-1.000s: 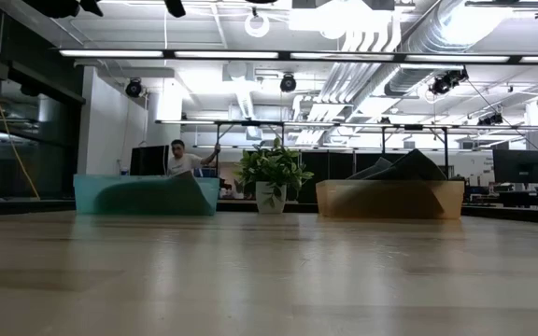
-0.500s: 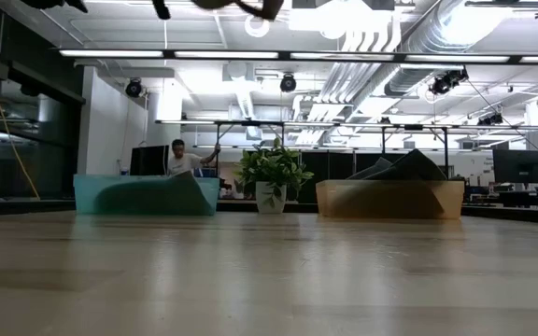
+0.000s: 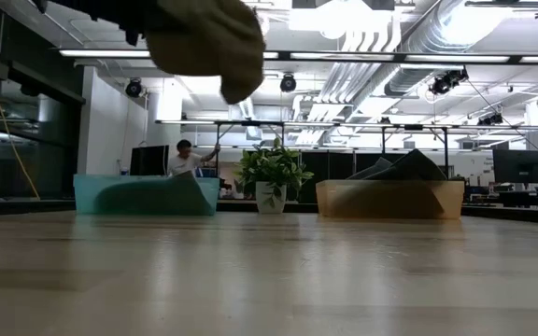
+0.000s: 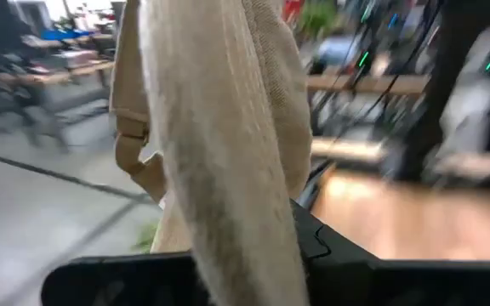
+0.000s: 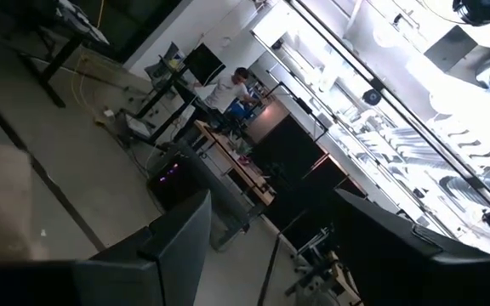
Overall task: Pick & Place hat
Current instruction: Put the brown cap into the blue bin
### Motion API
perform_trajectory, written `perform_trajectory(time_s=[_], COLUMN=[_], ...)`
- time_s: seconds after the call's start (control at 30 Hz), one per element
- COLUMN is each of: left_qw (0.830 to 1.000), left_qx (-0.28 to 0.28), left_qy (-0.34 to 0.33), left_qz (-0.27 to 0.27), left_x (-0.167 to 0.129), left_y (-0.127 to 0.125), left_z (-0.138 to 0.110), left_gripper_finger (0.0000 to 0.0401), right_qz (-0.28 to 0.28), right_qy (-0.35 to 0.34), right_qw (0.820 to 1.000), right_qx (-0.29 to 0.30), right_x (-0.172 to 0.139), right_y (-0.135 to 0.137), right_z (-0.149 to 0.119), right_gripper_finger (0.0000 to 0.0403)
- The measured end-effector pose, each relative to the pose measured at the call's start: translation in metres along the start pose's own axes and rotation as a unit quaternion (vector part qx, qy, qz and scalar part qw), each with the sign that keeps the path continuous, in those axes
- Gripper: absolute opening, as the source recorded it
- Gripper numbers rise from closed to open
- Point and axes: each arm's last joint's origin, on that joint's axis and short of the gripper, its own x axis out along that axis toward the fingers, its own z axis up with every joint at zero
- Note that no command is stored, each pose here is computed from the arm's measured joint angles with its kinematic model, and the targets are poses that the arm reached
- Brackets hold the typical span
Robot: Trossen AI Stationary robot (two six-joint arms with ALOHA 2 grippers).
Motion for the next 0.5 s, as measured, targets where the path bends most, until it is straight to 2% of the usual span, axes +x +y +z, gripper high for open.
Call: perform_trajectory(time_s=[0.13, 0.3, 0.5], left_qw=[0.993, 0.964, 0.927], left_qx=[0.106, 0.223, 0.318], left_qy=[0.046, 0.108, 0.184], left_qz=[0.033, 0.095, 0.079], left_x=[-0.002, -0.004, -0.007], left_y=[0.002, 0.006, 0.006], left_z=[-0.007, -0.014, -0.027], left_gripper_finger=[0.0, 0.0, 0.0], right_qz=[0.0, 0.002, 0.004], right_qy=[0.002, 0.002, 0.002], right_qw=[1.0, 1.0, 1.0], right_qx=[-0.003, 0.007, 0.014], right_x=[0.0, 0.0, 0.0], right_y=[0.001, 0.002, 0.003], right_z=[0.0, -0.001, -0.001], right_gripper_finger=[0.0238, 0.0238, 0.0238])
